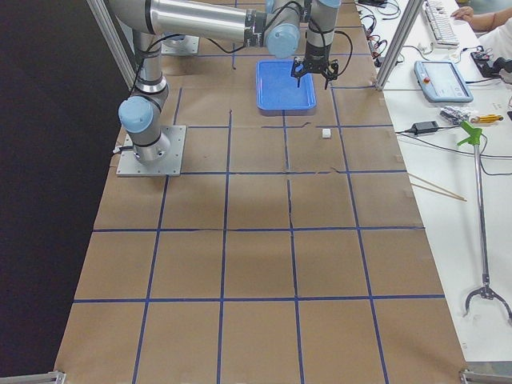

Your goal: Assemble white blocks and place on blue tray

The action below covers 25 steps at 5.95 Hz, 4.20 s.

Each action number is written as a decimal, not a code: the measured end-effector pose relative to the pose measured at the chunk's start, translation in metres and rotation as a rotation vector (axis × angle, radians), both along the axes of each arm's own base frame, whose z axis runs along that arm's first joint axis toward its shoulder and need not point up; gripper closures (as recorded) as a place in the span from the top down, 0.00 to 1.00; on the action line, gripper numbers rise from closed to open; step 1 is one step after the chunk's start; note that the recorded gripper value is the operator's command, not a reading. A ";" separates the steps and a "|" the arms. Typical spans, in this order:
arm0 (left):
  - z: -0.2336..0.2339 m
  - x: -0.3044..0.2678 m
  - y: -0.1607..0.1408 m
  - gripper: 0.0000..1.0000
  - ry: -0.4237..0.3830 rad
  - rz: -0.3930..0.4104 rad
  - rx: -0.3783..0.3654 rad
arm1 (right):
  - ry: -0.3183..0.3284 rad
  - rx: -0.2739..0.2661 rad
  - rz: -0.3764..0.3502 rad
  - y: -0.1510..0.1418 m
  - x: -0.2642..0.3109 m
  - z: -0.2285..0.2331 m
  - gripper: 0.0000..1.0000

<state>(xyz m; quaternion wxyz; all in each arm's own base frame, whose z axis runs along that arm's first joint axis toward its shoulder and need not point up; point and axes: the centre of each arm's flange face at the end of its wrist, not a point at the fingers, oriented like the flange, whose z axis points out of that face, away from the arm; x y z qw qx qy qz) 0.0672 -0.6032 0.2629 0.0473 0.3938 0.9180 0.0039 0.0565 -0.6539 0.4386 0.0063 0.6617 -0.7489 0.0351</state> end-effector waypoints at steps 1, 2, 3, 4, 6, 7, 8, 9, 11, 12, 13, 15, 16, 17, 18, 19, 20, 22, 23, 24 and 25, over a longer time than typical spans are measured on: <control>-0.006 0.012 -0.027 0.99 -0.011 -0.229 0.010 | -0.072 0.006 0.059 -0.030 -0.004 -0.024 1.00; -0.016 0.018 -0.043 0.98 -0.012 -0.351 0.023 | -0.149 0.021 0.106 -0.049 -0.020 -0.054 1.00; -0.029 0.020 -0.053 0.98 0.007 -0.406 0.030 | -0.240 0.036 0.137 -0.062 -0.043 -0.087 1.00; -0.043 0.019 -0.060 0.98 0.038 -0.446 0.033 | -0.328 0.057 0.162 -0.068 -0.060 -0.126 1.00; -0.051 0.025 -0.086 0.98 0.049 -0.638 0.028 | -0.453 0.085 0.174 -0.068 -0.066 -0.193 1.00; -0.050 0.027 -0.098 0.98 0.055 -0.706 0.029 | -0.467 0.063 0.182 -0.066 -0.065 -0.220 1.00; -0.050 0.028 -0.109 0.98 0.069 -0.731 0.017 | -0.466 0.041 0.186 -0.064 -0.065 -0.239 1.00; -0.054 0.027 -0.122 0.98 0.087 -0.743 0.010 | -0.467 0.026 0.186 -0.063 -0.066 -0.250 1.00; -0.059 0.025 -0.139 0.98 0.100 -0.757 0.013 | -0.488 0.021 0.182 -0.065 -0.067 -0.268 0.98; -0.064 0.025 -0.144 0.98 0.101 -0.758 0.014 | -0.493 0.024 0.180 -0.065 -0.067 -0.273 0.88; -0.074 0.025 -0.146 0.89 0.108 -0.758 0.023 | -0.495 0.024 0.180 -0.066 -0.067 -0.276 0.73; -0.083 0.025 -0.146 0.22 0.118 -0.759 0.035 | -0.486 -0.001 0.187 -0.069 -0.068 -0.275 0.63; -0.085 0.025 -0.146 0.05 0.121 -0.762 0.038 | -0.484 -0.008 0.189 -0.069 -0.068 -0.274 0.55; -0.085 0.025 -0.145 0.00 0.121 -0.763 0.039 | -0.482 -0.010 0.190 -0.069 -0.068 -0.274 0.42; -0.080 0.025 -0.145 0.00 0.116 -0.775 0.036 | -0.481 -0.010 0.190 -0.069 -0.068 -0.274 0.37; -0.065 0.015 -0.145 0.00 0.103 -0.803 0.030 | -0.481 -0.010 0.190 -0.069 -0.068 -0.273 0.31; -0.041 -0.014 -0.141 0.00 0.095 -0.846 0.032 | -0.480 -0.014 0.191 -0.070 -0.068 -0.272 0.30; -0.012 -0.117 -0.114 0.00 0.116 -0.905 0.062 | -0.470 -0.036 0.193 -0.073 -0.069 -0.255 0.31; -0.008 -0.177 -0.088 0.00 0.126 -0.912 0.079 | -0.458 -0.059 0.195 -0.072 -0.069 -0.232 0.31; -0.004 -0.233 -0.061 0.00 0.128 -0.913 0.091 | -0.445 -0.085 0.200 -0.066 -0.068 -0.201 0.31; -0.005 -0.284 -0.038 0.00 0.128 -0.909 0.102 | -0.443 -0.087 0.200 -0.057 -0.065 -0.172 0.31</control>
